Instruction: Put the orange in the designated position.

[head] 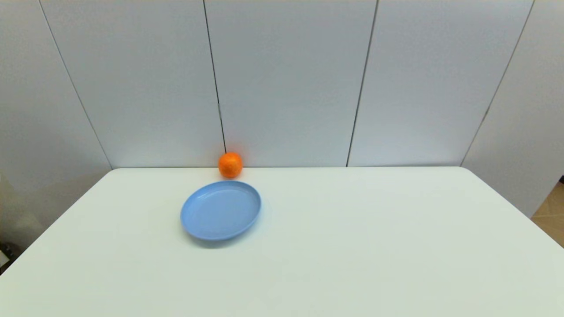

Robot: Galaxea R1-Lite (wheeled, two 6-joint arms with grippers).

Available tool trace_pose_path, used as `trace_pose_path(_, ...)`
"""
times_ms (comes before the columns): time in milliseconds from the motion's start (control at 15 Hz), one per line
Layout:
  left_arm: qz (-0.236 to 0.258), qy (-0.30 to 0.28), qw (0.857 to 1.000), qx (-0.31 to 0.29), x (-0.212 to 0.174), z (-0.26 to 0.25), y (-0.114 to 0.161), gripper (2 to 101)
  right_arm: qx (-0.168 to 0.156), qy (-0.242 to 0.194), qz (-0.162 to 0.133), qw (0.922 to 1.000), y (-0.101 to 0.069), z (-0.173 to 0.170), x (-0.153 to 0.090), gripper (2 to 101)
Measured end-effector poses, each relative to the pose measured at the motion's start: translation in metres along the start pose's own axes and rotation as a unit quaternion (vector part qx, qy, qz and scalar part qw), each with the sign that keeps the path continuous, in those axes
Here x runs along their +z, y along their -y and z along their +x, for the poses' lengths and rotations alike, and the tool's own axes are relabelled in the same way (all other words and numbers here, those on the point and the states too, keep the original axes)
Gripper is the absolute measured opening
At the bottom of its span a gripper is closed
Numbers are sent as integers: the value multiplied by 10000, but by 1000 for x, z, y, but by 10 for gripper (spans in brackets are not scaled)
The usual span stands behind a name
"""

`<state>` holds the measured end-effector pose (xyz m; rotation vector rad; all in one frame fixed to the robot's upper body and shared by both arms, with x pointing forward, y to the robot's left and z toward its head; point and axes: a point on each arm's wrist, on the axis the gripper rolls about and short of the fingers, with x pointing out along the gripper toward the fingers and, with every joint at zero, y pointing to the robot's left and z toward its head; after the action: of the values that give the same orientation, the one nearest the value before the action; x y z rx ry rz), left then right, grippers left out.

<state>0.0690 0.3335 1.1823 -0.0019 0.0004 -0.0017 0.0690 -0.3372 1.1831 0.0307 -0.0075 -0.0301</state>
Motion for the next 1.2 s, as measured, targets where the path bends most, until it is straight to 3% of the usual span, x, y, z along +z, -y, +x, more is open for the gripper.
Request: trace_pose_path(1200,-4,0,10000,-1,0,0,0,978,0,0,0,10000,0,0,0,977)
